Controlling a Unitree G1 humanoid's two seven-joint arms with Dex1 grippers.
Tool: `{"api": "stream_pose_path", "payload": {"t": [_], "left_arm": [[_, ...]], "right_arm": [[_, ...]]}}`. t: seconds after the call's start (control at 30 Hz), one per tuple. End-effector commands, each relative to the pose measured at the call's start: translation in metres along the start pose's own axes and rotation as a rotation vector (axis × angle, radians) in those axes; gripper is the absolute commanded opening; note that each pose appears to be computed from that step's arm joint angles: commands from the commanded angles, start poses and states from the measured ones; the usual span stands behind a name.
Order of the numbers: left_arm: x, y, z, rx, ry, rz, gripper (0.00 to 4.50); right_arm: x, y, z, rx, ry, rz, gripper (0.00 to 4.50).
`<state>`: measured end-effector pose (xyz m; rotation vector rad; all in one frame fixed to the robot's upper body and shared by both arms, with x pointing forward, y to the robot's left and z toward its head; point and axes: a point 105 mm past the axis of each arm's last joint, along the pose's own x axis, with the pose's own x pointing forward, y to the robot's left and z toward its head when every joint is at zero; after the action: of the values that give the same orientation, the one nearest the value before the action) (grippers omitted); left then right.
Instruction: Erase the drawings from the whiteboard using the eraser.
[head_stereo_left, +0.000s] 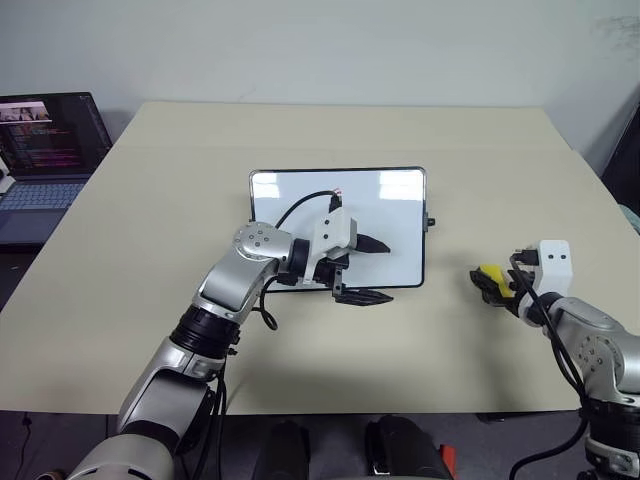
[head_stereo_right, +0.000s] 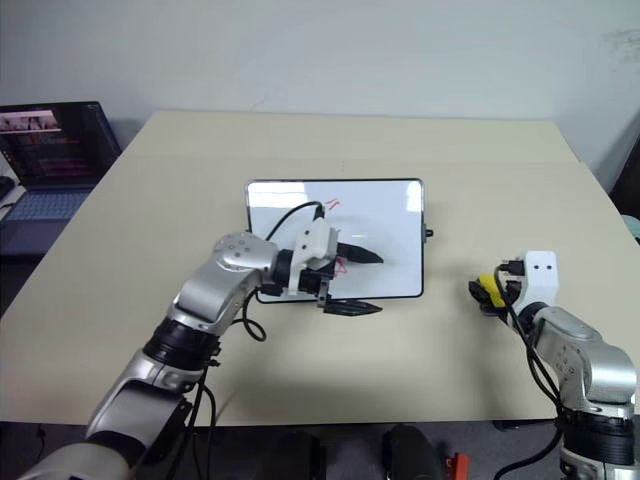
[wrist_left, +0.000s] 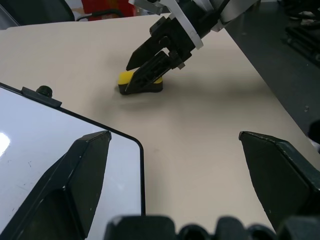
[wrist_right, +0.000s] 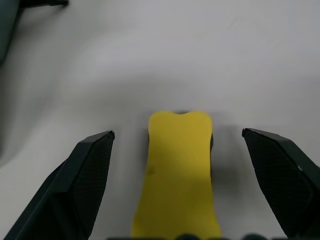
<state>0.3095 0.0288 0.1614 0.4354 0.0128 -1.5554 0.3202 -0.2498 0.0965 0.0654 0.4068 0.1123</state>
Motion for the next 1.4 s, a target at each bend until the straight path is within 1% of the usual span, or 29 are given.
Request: {"api": "stream_pose_path", "payload": {"t": [0.03,0.1,0.3,0.33,0.37,0.53,0.63,0.73,0.8,0.87,0.93,1.1,1.17,1.23,1.33,1.4], "left_arm": [[-0.002,-0.001,0.008,0.046,-0.017,0.004,4.50],[-0.002,-0.002,0.008,0.045,-0.016,0.005,4.50],[-0.001,-0.002,0.007,0.043,-0.014,0.010,4.50],[-0.001,-0.002,0.007,0.042,-0.014,0.010,4.50],[-0.002,-0.002,0.006,0.041,-0.014,0.012,4.50],[-0.009,0.000,0.002,0.015,-0.014,0.068,4.50],[-0.026,0.006,-0.007,-0.046,-0.003,0.225,4.50],[-0.043,-0.004,-0.013,-0.108,0.001,0.345,4.50],[-0.054,-0.011,-0.013,-0.141,-0.005,0.408,4.50],[-0.068,-0.008,-0.011,-0.165,-0.010,0.509,4.50],[-0.075,-0.006,-0.009,-0.174,-0.008,0.560,4.50],[-0.096,0.007,-0.006,-0.168,0.046,0.636,4.50],[-0.103,0.014,-0.008,-0.164,0.070,0.667,4.50],[-0.107,0.020,-0.008,-0.160,0.078,0.689,4.50],[-0.111,0.031,-0.007,-0.159,0.077,0.723,4.50],[-0.111,0.034,-0.010,-0.167,0.082,0.726,4.50]], "right_arm": [[0.001,0.002,0.011,-0.021,-0.045,0.008,4.32],[0.002,0.002,0.010,-0.022,-0.042,0.007,3.92],[0.005,0.005,0.008,-0.031,-0.033,0.013,1.73],[0.006,0.005,0.008,-0.032,-0.033,0.015,1.43],[0.006,0.006,0.008,-0.032,-0.033,0.016,1.31],[0.003,0.011,0.014,-0.058,-0.061,0.020,1.31],[-0.007,0.022,0.017,-0.160,-0.096,0.054,1.31],[-0.021,0.040,0.014,-0.264,-0.116,0.107,1.31],[-0.028,0.051,0.015,-0.286,-0.145,0.127,1.31],[-0.031,0.064,0.020,-0.304,-0.177,0.143,1.31],[-0.031,0.071,0.022,-0.326,-0.194,0.156,1.31],[-0.023,0.129,0.049,-0.493,-0.298,0.339,1.31],[-0.020,0.146,0.059,-0.528,-0.334,0.394,1.31],[-0.018,0.156,0.065,-0.542,-0.356,0.420,1.31],[-0.007,0.181,0.084,-0.584,-0.422,0.465,1.31],[0.000,0.196,0.094,-0.631,-0.463,0.478,1.31]]}}
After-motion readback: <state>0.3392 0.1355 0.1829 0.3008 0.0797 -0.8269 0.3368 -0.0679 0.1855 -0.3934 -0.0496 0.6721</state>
